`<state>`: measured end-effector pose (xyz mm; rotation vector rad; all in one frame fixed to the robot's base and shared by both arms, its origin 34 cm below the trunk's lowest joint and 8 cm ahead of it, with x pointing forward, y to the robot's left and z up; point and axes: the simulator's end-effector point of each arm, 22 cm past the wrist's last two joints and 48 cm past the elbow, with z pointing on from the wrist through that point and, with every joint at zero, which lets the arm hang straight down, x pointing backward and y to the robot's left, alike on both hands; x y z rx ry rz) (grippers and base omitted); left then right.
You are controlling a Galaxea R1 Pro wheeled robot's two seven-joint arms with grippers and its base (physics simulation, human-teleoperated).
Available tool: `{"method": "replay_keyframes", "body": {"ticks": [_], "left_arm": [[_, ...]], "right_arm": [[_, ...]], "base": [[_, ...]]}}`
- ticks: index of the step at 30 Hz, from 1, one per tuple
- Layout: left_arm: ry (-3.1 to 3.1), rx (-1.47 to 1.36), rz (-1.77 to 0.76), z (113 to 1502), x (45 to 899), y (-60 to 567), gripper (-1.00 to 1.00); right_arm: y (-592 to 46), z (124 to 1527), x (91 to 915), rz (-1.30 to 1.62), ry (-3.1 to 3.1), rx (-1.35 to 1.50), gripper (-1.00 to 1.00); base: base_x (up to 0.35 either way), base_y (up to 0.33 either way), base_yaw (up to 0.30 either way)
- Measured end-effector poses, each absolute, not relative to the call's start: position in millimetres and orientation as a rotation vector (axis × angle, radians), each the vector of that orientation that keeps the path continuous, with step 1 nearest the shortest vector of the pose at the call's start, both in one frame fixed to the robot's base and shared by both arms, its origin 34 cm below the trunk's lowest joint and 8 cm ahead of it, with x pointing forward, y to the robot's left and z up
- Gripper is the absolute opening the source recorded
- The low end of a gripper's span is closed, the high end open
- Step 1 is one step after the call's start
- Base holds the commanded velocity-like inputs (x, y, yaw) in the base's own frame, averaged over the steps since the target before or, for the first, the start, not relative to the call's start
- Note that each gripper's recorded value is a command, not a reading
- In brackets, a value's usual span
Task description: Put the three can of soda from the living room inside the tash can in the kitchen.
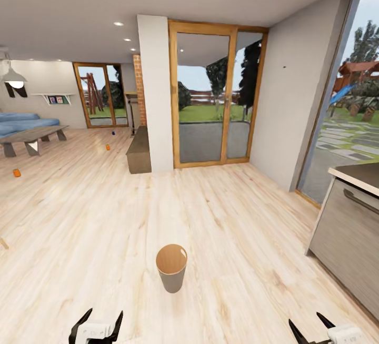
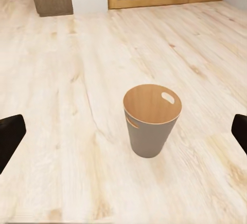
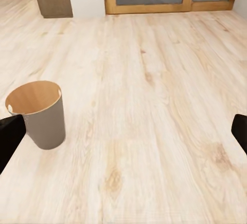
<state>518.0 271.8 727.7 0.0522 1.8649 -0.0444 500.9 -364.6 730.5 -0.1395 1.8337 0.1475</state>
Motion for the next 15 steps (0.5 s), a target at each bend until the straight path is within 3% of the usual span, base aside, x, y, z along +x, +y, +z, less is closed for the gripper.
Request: {"method": "replay_keyframes", "body": {"ticks": [15], "left_arm": [[1.887,0.047,-0.049,717,513,271,1.0]], "right_arm": [[-363,734,502,0.144,1.822,-0.132,1.0]], "base": [[0.0,0.0,0.214]]}}
